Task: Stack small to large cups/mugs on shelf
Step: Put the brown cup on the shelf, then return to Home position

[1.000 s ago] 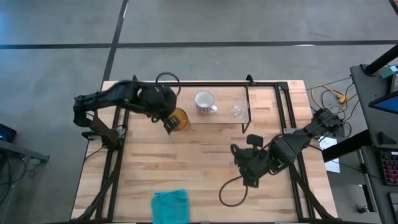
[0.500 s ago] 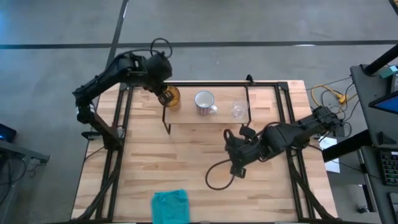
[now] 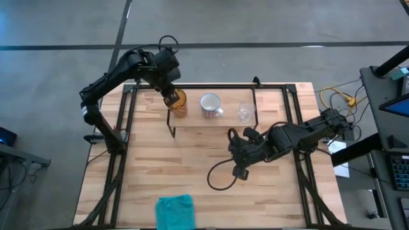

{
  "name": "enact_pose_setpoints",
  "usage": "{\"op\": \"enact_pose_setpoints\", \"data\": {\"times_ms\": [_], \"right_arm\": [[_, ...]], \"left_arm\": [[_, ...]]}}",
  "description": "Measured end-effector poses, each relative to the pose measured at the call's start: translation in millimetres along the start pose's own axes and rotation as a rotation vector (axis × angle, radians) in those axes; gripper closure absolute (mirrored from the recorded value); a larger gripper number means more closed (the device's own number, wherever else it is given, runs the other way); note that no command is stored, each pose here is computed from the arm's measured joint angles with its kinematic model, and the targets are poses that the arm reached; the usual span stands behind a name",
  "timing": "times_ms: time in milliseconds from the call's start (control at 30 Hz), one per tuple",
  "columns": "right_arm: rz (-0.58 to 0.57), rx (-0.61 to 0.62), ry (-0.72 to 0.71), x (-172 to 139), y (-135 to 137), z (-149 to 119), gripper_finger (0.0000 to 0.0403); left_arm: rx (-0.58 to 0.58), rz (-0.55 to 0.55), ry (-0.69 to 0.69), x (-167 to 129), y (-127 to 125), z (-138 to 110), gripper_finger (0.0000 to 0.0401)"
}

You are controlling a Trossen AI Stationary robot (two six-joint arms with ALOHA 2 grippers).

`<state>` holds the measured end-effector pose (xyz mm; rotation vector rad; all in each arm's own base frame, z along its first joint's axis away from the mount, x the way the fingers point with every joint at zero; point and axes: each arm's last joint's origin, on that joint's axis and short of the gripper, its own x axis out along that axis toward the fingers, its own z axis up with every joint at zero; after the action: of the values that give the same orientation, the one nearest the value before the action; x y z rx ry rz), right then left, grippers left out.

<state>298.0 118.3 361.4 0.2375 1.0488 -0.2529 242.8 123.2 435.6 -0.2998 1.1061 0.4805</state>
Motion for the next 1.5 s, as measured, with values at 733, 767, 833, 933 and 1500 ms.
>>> {"op": "enact_pose_setpoints", "data": {"times_ms": [733, 767, 833, 933, 1500], "right_arm": [[-0.005, 0.0, -0.019, 0, 0, 1, 0.0326], [-0.005, 0.0, -0.019, 0, 0, 1, 0.0326], [-0.005, -0.001, -0.019, 0, 0, 1, 0.0326], [-0.005, -0.004, -0.018, 0, 1, 1, 0.0326], [0.096, -0.033, -0.094, -34, 0, 13, 0.0326]], "left_arm": [[0.069, 0.0, 0.004, 25, -2, 18, 0.0339], [0.069, 0.0, 0.005, 25, -2, 18, 0.0337], [0.047, -0.001, 0.001, 25, -2, 18, 0.0336], [0.017, -0.002, -0.015, 22, -2, 18, 0.0335], [-0.158, -0.081, -0.518, -92, 2, -12, 0.0335]]}}
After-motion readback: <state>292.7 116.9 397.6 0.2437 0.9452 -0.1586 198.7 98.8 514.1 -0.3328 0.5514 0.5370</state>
